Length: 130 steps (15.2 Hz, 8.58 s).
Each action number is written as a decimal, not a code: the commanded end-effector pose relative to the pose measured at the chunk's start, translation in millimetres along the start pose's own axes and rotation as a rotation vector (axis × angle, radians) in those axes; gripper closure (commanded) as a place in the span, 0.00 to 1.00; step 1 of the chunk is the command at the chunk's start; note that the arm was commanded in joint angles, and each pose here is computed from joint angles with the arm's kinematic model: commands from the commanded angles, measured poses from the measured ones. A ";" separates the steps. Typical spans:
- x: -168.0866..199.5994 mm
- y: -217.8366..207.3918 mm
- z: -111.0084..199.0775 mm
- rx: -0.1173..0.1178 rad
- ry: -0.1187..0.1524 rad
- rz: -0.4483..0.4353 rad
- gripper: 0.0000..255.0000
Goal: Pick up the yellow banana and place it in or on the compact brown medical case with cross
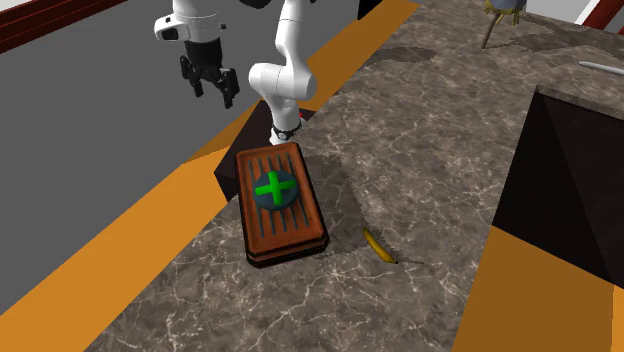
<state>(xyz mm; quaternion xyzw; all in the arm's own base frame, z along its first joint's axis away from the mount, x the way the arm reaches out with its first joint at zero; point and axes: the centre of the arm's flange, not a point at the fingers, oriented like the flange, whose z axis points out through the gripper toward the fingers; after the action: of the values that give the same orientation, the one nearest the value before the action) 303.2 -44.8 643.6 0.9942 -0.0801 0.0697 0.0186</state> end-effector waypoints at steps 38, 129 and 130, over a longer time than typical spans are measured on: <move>105.5 -445.3 107.1 0.023 0.017 -0.866 0.00; 110.8 -241.0 42.0 0.026 0.019 -0.993 1.00; 110.1 -241.2 47.2 0.026 0.019 -0.993 1.00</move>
<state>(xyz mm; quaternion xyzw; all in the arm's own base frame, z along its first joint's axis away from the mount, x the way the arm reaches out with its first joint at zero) 456.6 172.9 611.7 0.9118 0.4042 0.0623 0.0379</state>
